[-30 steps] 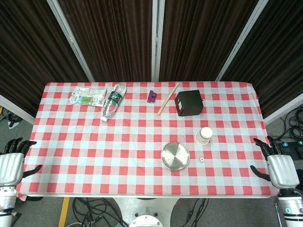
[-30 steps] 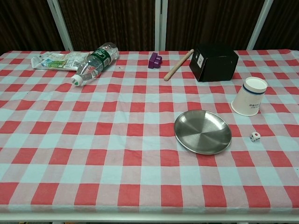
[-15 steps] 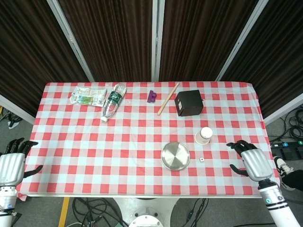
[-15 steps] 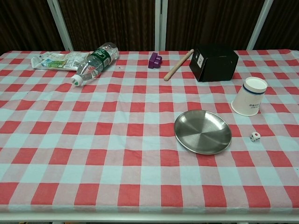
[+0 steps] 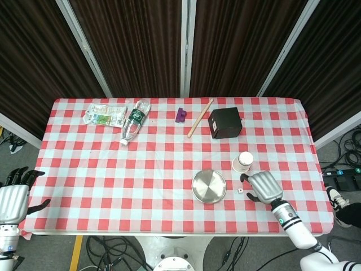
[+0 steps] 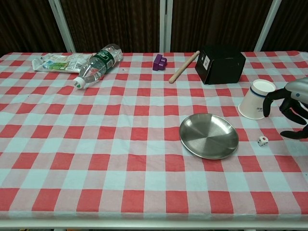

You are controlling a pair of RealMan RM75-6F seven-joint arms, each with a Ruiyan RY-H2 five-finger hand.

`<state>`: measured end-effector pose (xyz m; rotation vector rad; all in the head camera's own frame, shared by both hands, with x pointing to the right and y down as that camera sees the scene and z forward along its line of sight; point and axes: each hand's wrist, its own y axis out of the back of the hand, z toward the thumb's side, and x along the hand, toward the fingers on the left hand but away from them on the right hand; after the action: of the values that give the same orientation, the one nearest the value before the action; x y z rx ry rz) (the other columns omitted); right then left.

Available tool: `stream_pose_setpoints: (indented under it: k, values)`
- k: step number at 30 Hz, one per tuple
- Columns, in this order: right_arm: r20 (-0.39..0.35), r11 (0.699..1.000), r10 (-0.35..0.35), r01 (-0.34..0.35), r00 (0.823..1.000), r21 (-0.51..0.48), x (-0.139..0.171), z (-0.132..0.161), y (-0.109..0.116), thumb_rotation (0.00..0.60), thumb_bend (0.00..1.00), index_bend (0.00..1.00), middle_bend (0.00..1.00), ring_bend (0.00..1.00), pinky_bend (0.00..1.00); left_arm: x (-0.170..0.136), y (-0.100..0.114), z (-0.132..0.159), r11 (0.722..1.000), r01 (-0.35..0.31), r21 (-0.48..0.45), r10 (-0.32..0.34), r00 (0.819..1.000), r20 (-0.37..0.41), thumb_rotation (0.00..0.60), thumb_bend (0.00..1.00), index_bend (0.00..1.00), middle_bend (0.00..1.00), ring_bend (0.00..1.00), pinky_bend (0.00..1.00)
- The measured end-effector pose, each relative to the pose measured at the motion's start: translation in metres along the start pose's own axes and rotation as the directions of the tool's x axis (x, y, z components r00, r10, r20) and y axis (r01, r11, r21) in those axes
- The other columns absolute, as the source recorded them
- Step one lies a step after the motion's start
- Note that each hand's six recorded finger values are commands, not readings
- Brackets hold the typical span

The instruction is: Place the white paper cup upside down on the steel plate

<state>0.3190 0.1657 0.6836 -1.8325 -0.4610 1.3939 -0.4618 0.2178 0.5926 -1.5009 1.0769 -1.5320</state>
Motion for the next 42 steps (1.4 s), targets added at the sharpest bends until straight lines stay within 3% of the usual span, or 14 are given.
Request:
stream_pose_setpoints:
  k: [14,30,36,42]
  values:
    - [0.019,0.995,0.083,-0.084,0.996,0.044,-0.018,0.002,-0.026,0.6,0.21,0.45,0.83,0.76,0.87,0.001,-0.009,-0.003,1.0,0.023,-0.016,-0.024,1.0,-0.002,0.6,0.06,0.28,0.26,0.13,0.14]
    - [0.021,0.992,0.12,-0.121,0.993,0.045,-0.027,0.004,-0.039,0.6,0.27,0.52,0.83,0.76,0.87,0.001,-0.01,-0.005,0.999,0.026,-0.022,-0.026,1.0,-0.011,0.6,0.06,0.28,0.26,0.13,0.14]
    - [0.019,0.994,0.097,-0.098,0.995,0.038,-0.027,0.004,-0.033,0.6,0.3,0.57,0.83,0.77,0.88,0.001,-0.009,-0.005,0.999,0.023,-0.022,-0.023,1.0,-0.009,0.6,0.06,0.28,0.26,0.13,0.14]
    - [-0.019,0.999,0.044,-0.045,0.999,-0.012,-0.029,0.015,-0.009,0.6,0.3,0.57,0.83,0.77,0.88,0.002,-0.008,-0.004,1.0,0.024,-0.02,-0.024,1.0,-0.005,0.6,0.06,0.28,0.26,0.13,0.14]
